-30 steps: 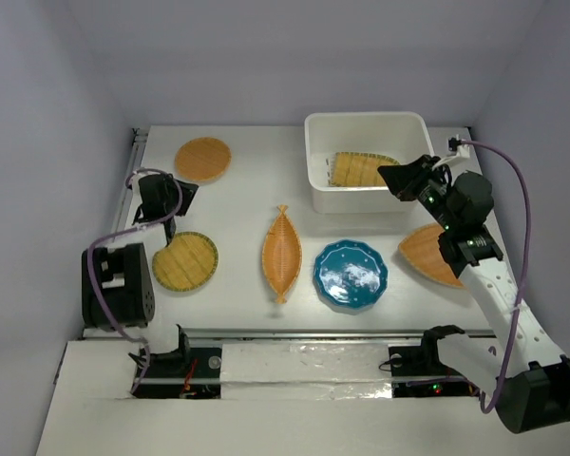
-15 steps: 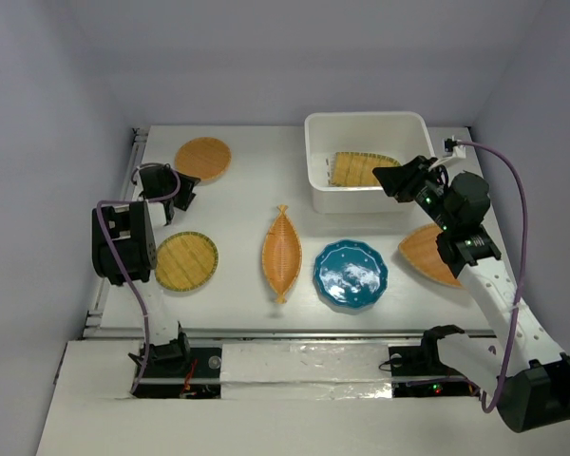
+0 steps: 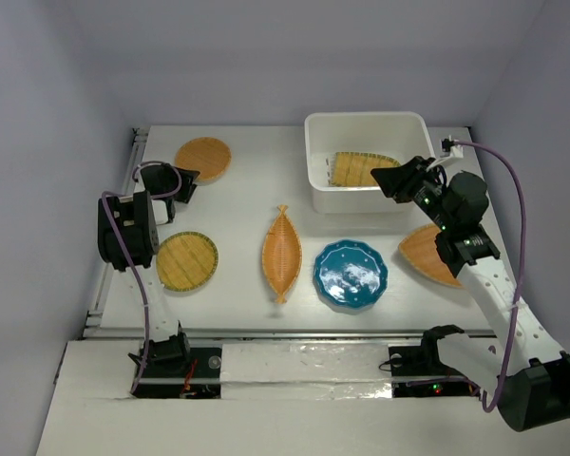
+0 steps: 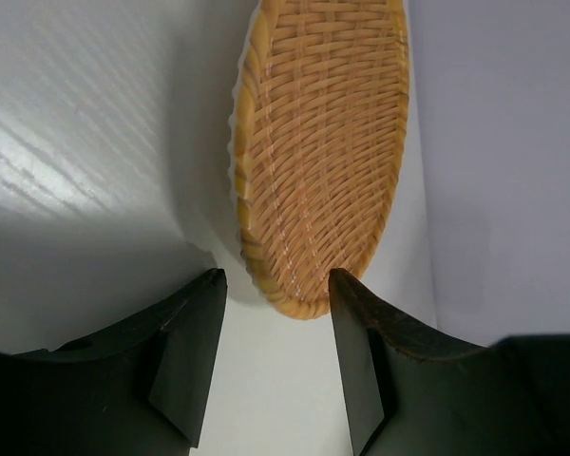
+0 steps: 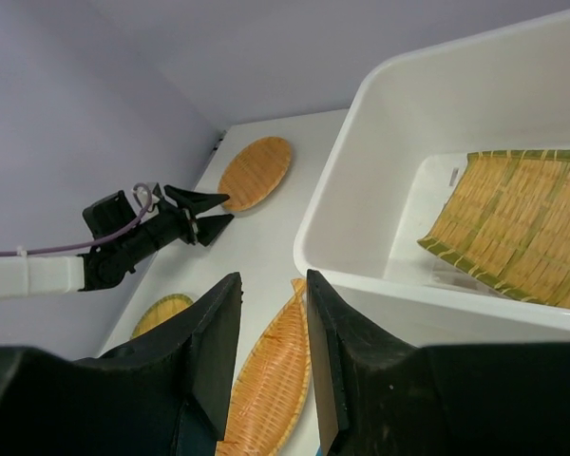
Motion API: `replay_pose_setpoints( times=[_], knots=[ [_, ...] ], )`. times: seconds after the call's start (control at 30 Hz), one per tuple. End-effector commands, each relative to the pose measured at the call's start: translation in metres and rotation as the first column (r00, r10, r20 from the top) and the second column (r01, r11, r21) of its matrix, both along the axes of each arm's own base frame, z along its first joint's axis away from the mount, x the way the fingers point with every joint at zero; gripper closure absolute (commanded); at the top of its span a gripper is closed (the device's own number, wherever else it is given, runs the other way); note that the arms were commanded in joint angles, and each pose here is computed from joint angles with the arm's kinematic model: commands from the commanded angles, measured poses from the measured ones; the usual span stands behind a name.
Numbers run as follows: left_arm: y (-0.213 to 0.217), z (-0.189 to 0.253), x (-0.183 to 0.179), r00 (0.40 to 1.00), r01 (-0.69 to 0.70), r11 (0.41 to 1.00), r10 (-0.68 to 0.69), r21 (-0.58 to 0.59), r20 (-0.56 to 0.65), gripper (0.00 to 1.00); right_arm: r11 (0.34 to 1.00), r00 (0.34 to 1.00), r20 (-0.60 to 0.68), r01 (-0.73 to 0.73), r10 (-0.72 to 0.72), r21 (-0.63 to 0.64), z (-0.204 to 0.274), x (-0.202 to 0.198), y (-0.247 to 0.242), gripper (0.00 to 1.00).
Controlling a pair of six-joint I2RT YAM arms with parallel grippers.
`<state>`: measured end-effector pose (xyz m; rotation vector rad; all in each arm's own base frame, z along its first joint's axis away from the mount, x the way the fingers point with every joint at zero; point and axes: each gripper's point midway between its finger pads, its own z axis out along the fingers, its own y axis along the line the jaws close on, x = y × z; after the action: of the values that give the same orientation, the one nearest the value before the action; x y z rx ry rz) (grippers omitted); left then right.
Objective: Place the plates into the plastic bin on the countertop
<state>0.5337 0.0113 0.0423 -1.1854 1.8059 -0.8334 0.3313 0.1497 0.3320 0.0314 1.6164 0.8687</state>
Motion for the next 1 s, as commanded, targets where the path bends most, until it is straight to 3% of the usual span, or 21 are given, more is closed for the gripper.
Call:
replay_pose_setpoints(
  times=[0.0, 0.27, 0.47, 0.73, 0.9, 0.97],
  knots=[
    [0.003, -0.014, 0.004, 1.000, -0.008, 1.000, 0.008, -0.006, -0.014, 0.54, 1.000, 0.995, 0.095, -0.023, 0.023, -0.001, 0.029, -0.004, 0.005, 0.60],
    [0.001, -0.020, 0.016, 1.000, 0.003, 1.000, -0.002, -0.030, 0.017, 0.62, 0.999, 0.995, 0.094, -0.037, 0.037, 0.006, 0.031, -0.002, 0.007, 0.61],
    [0.007, -0.020, 0.018, 0.999, -0.020, 0.999, 0.021, -0.044, 0.024, 1.00, 0.999, 0.993, 0.114, -0.040, 0.038, 0.014, 0.041, -0.010, 0.006, 0.61],
    [0.006, -0.001, 0.014, 0.991, 0.013, 0.999, -0.008, -0.032, 0.135, 1.00, 0.999, 0.992, 0.123, -0.040, 0.039, 0.010, 0.046, -0.023, 0.003, 0.61],
    [-0.002, 0.042, 0.001, 0.959, 0.046, 0.999, -0.038, -0.020, 0.281, 1.00, 0.998, 0.988, 0.140, -0.061, 0.058, 0.014, 0.049, -0.032, 0.006, 0.61],
    [-0.007, 0.071, -0.008, 0.930, 0.059, 0.998, -0.044, -0.028, 0.365, 1.00, 0.996, 0.988, 0.130, -0.090, 0.088, 0.015, 0.045, -0.032, 0.013, 0.51]
  ],
)
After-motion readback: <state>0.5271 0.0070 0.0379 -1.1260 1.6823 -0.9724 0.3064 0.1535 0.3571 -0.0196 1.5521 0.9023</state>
